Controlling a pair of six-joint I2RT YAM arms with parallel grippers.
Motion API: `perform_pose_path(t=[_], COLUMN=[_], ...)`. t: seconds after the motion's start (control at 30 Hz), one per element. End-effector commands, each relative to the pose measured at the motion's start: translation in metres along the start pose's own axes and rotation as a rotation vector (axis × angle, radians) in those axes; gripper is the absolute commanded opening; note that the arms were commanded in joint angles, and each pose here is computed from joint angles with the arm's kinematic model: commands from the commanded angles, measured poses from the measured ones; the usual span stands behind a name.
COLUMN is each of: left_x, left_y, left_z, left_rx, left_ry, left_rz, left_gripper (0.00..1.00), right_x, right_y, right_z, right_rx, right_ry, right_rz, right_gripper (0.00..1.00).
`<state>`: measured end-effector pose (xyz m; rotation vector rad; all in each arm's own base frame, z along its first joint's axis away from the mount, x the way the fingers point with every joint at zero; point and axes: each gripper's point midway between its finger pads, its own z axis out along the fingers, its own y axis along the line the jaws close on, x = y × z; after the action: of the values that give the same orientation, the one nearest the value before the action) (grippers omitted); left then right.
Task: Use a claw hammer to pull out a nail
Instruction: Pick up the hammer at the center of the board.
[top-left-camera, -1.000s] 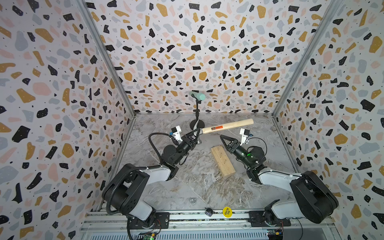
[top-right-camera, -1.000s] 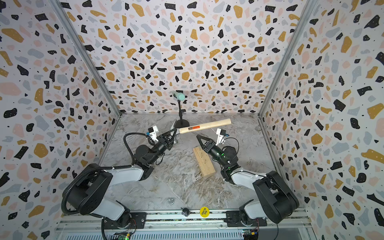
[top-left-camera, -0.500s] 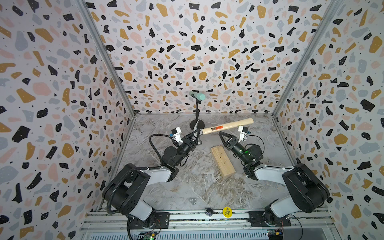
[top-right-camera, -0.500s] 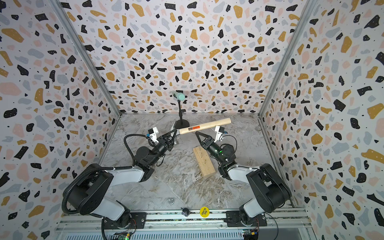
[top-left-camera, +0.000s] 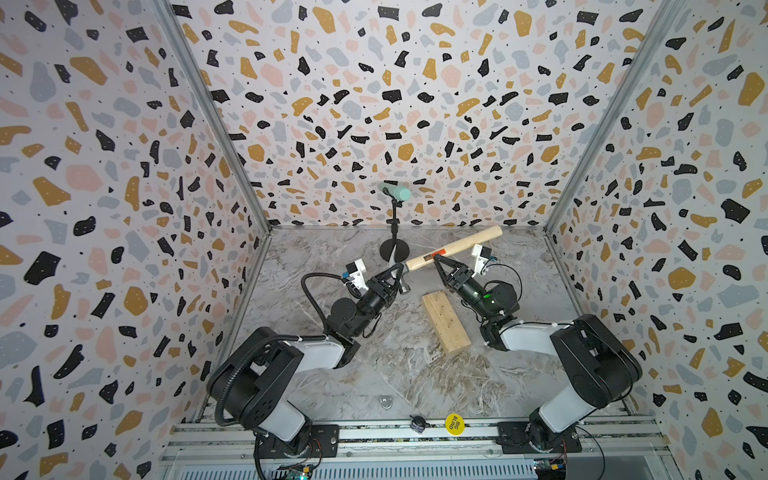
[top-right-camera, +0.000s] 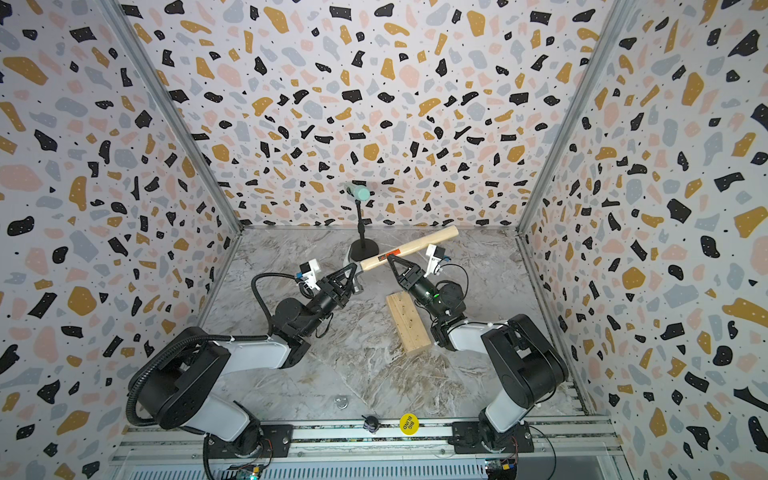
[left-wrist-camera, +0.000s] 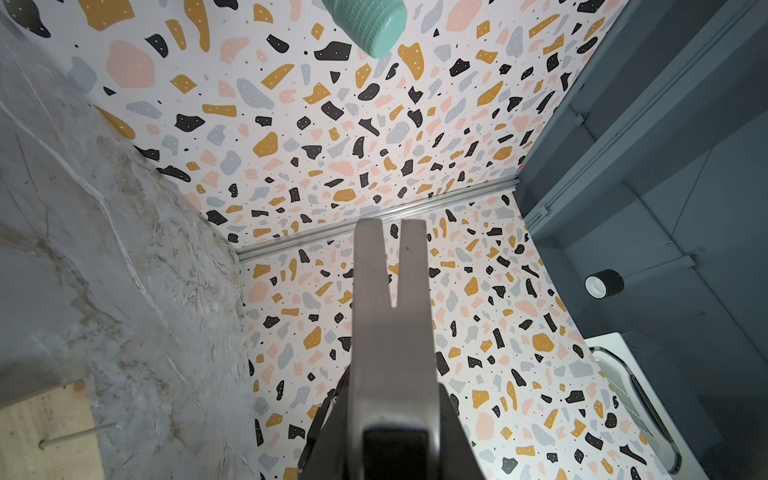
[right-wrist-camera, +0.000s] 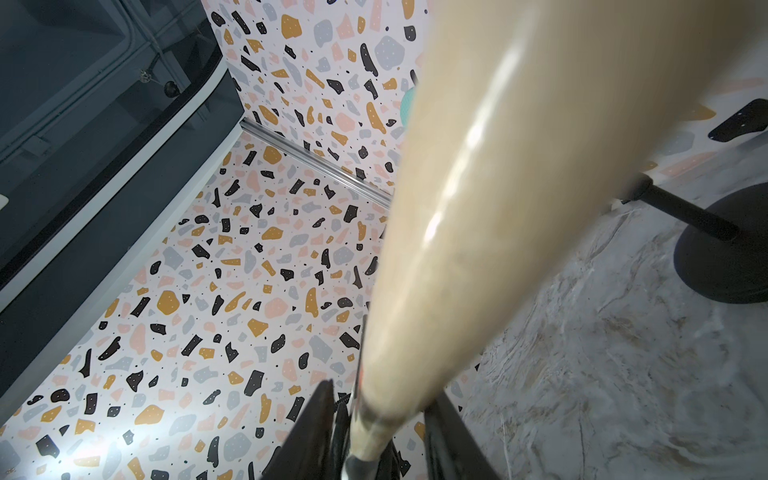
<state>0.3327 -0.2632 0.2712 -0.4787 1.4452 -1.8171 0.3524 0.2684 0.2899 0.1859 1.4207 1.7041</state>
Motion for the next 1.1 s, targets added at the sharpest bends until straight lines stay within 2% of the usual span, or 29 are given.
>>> perform_pose_path(t=[0.0, 1.07], left_x=[0.005, 0.048], left_y=[-0.072, -0.052], left_z=[-0.007, -0.009], left_rx=[0.271, 0.212], left_ry=[0.011, 0.144], left_rz=[0.029, 0.068], left_gripper=[0.0, 0.0], right_x=[-0.009, -0.022], right_y=[0.032, 0.04], right_z=[0.009, 0.03], right_rx=[-0.11, -0.159], right_ry=[-0.017, -0.006], right_rz=[-0.02, -0.027], right_gripper=[0.36, 0.33])
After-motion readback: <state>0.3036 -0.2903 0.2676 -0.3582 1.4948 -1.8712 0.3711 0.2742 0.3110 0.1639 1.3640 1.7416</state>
